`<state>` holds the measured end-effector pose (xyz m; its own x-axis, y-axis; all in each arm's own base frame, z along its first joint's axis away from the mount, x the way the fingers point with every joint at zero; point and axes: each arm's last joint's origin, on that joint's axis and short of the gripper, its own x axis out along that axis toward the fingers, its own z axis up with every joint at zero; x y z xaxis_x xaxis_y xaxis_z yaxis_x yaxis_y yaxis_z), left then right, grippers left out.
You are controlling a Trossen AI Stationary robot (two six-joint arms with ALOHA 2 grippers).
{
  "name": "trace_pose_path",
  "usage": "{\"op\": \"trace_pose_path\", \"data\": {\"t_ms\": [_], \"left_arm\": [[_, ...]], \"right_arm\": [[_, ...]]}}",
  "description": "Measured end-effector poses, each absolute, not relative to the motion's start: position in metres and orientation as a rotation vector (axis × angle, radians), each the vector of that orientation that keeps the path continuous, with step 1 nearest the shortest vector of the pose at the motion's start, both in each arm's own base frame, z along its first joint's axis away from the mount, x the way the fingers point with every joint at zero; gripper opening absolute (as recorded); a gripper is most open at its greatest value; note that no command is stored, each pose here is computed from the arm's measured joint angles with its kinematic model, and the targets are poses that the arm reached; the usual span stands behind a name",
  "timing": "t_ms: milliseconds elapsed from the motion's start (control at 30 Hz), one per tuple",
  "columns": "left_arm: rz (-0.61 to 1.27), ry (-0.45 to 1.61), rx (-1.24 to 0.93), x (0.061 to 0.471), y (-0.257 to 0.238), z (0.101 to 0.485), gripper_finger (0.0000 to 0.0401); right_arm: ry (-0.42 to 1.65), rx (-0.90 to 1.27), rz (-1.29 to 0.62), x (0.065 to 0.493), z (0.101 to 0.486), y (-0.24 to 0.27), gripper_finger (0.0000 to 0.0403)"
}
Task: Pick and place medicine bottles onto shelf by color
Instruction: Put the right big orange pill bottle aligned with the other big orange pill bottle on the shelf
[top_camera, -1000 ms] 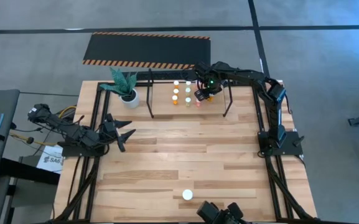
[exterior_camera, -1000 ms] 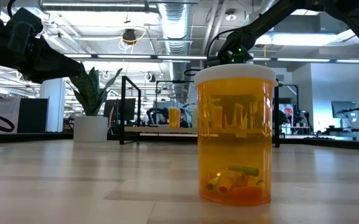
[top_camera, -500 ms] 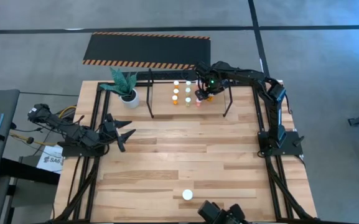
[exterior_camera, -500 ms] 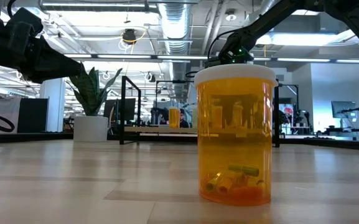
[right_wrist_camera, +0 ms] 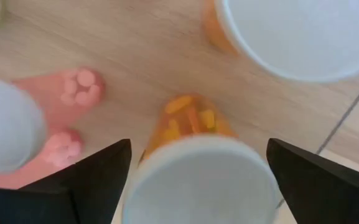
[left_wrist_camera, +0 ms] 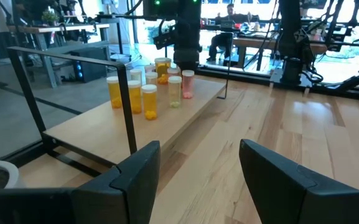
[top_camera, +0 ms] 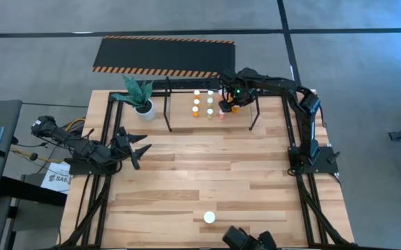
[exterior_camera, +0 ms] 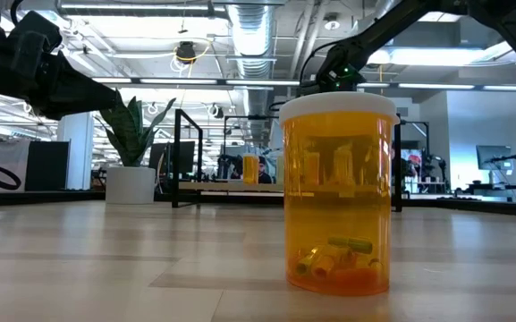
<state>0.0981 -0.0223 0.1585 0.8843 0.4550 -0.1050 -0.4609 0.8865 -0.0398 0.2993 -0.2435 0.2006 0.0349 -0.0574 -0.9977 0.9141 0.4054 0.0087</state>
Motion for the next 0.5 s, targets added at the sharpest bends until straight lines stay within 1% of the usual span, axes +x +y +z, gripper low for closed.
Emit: {"op": "trace_pose_path", "data": {"t_ms": [167,300,500], "left_arm": [[0.477,0.093,-0.064,0.098,-0.022,0.159,0.0208],[0.477,0.094,-0.064,0.098,-0.022,0.159,0.0208],[0.477,0.093,-0.064,0.098,-0.022,0.159,0.0208]], "right_arm": [[1.299,0.866,-0.904,0.297,0.212,-0.239,0.0393],[1.281,0.860,-0.909,0.297,0.223,-0.230,0.0399],[1.335,0.856,-0.895,0.300,0.226,-0.216,0.0397]]}}
